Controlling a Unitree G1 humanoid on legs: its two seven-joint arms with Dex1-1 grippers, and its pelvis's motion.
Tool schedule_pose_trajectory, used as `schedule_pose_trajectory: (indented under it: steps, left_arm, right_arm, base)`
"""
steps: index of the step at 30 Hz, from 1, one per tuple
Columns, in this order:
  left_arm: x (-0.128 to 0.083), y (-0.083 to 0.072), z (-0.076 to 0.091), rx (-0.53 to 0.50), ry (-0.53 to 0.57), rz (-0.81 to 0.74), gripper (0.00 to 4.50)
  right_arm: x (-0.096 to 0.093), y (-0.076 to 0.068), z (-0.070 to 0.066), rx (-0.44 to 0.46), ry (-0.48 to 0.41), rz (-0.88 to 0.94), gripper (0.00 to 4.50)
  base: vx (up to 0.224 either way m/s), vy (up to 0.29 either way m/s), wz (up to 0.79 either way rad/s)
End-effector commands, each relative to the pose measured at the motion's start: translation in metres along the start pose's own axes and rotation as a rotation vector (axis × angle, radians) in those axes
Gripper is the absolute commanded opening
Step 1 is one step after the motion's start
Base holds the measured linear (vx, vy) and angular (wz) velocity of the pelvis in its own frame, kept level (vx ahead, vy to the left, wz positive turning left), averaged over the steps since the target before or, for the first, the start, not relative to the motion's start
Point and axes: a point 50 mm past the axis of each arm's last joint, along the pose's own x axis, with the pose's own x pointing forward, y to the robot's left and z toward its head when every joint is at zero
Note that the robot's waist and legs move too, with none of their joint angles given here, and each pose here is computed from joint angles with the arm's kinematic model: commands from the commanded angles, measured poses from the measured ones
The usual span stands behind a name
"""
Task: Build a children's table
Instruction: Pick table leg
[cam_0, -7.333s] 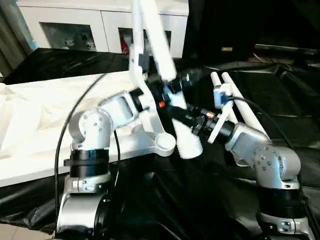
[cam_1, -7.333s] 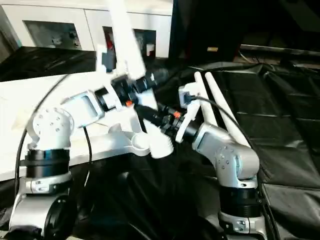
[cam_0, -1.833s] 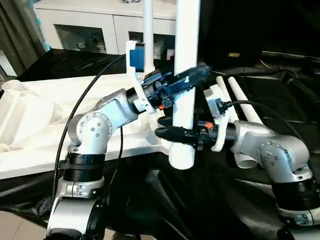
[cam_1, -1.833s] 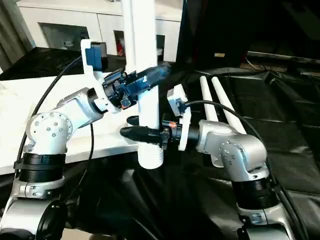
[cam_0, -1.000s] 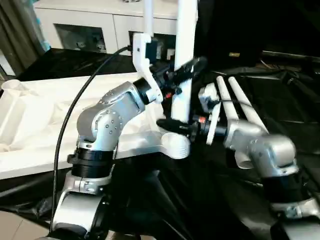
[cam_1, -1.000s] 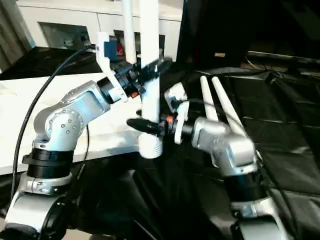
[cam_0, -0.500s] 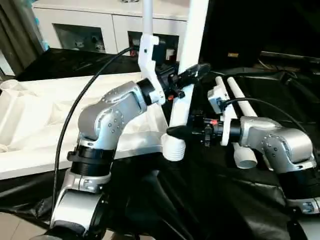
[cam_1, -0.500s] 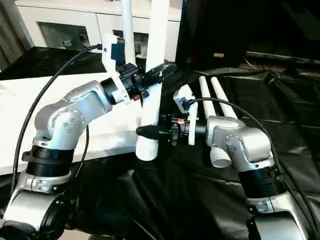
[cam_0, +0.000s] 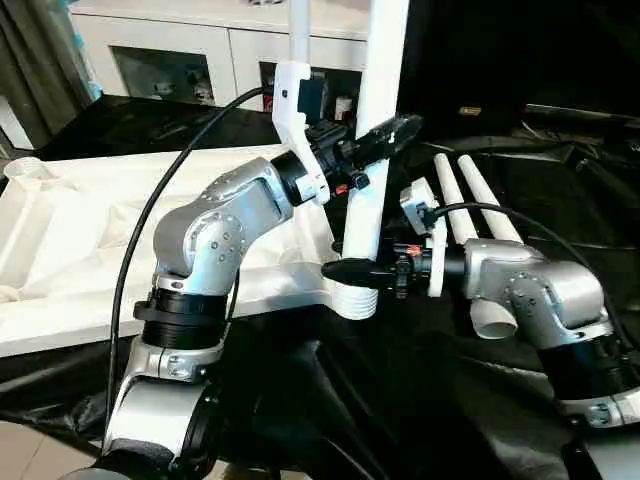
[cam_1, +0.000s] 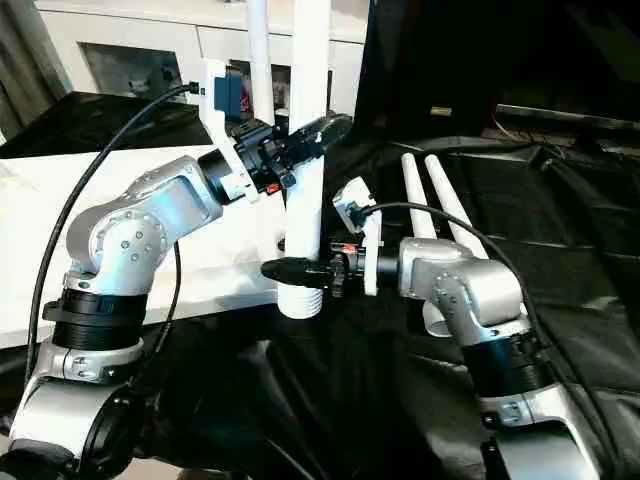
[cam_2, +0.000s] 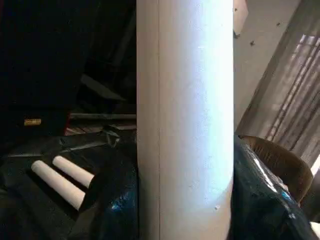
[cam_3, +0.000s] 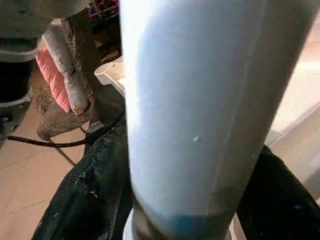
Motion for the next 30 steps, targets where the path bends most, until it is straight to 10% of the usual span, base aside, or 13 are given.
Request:
schedule_pose_trajectory:
  steps: [1,14,30]
  left_arm:
    - [0.0031,-0.0058,0.0066,0.015,-0.005,-0.037,1.77]
    - [0.0007,-0.0012,0.0036,0.007,0.005,-0.028,1.77]
    - [0.0003,0.0030,0.0025,0.023,0.011,0.027,1.77]
  right_arm:
    - [-0.0020,-0.0025,0.0025,-0.009,-0.010,-0.019,2.97]
    - [-0.0049,-0.0032,0.0033,-0.016,-0.006,-0.022,2.97]
    - [-0.0014,-0.0041,0.0010,-0.007,-0.007,-0.022,1.93]
  base:
    - [0.000,0.000,0.00]
    - [0.000,0.000,0.00]
    - [0.000,0.000,0.00]
